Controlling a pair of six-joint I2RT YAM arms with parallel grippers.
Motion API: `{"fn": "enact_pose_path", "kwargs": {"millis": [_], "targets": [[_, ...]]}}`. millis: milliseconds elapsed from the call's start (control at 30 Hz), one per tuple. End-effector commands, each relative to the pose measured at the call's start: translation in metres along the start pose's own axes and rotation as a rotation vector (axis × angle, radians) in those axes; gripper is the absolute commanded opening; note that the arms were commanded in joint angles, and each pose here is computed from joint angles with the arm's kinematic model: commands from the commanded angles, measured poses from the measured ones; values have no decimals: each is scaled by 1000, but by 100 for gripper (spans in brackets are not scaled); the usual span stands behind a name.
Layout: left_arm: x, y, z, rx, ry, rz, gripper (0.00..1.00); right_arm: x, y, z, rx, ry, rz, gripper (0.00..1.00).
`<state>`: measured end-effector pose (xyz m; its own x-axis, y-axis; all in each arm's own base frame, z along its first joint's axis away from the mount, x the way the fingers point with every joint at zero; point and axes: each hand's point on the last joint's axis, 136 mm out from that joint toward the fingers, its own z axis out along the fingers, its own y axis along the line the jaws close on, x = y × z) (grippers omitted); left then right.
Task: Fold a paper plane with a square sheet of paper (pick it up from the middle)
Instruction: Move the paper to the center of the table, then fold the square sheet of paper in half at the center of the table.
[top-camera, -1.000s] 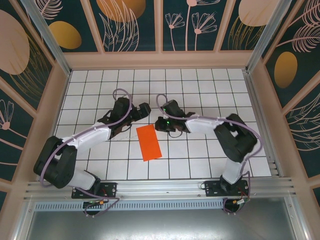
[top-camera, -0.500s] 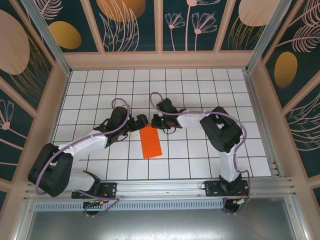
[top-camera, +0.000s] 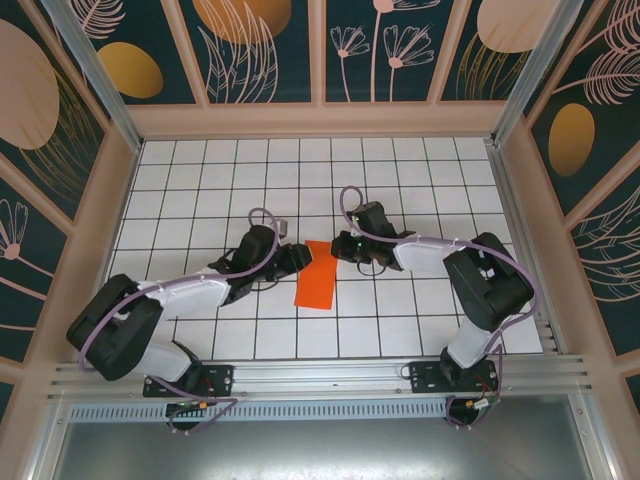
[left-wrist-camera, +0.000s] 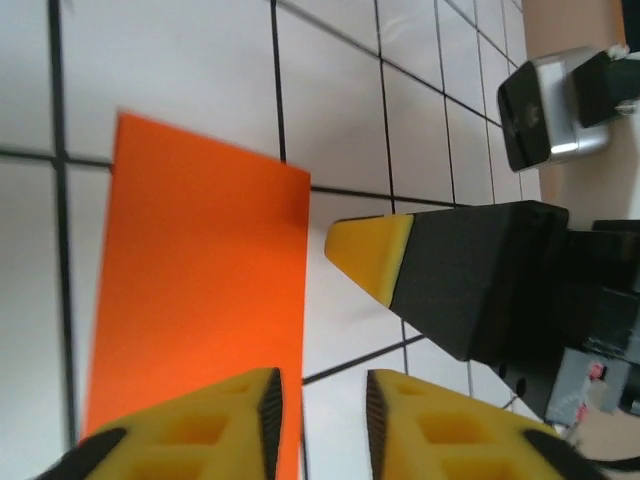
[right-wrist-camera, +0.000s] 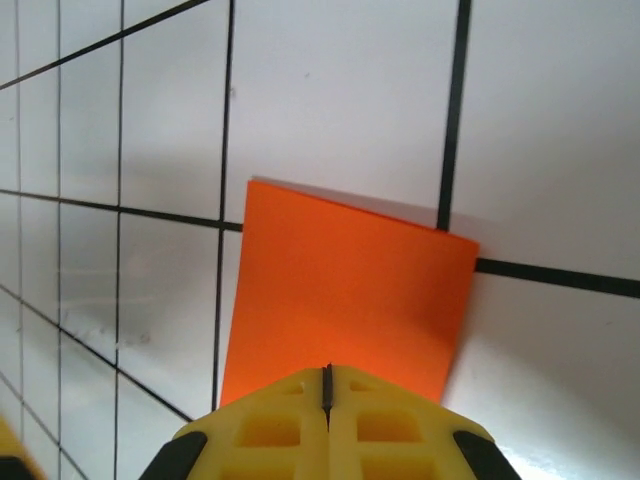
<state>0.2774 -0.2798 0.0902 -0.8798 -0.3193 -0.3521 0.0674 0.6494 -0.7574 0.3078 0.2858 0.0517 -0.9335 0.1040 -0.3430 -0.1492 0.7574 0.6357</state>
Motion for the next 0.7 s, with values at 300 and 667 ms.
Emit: {"fn": "enact_pose_path", "kwargs": {"millis": [300, 667], "targets": [[30, -5, 39, 19, 101, -51, 0, 29, -1, 11, -65, 118, -43, 0], [39, 10, 52, -52, 143, -32, 0, 29, -16, 23, 7, 142, -31, 0]]}}
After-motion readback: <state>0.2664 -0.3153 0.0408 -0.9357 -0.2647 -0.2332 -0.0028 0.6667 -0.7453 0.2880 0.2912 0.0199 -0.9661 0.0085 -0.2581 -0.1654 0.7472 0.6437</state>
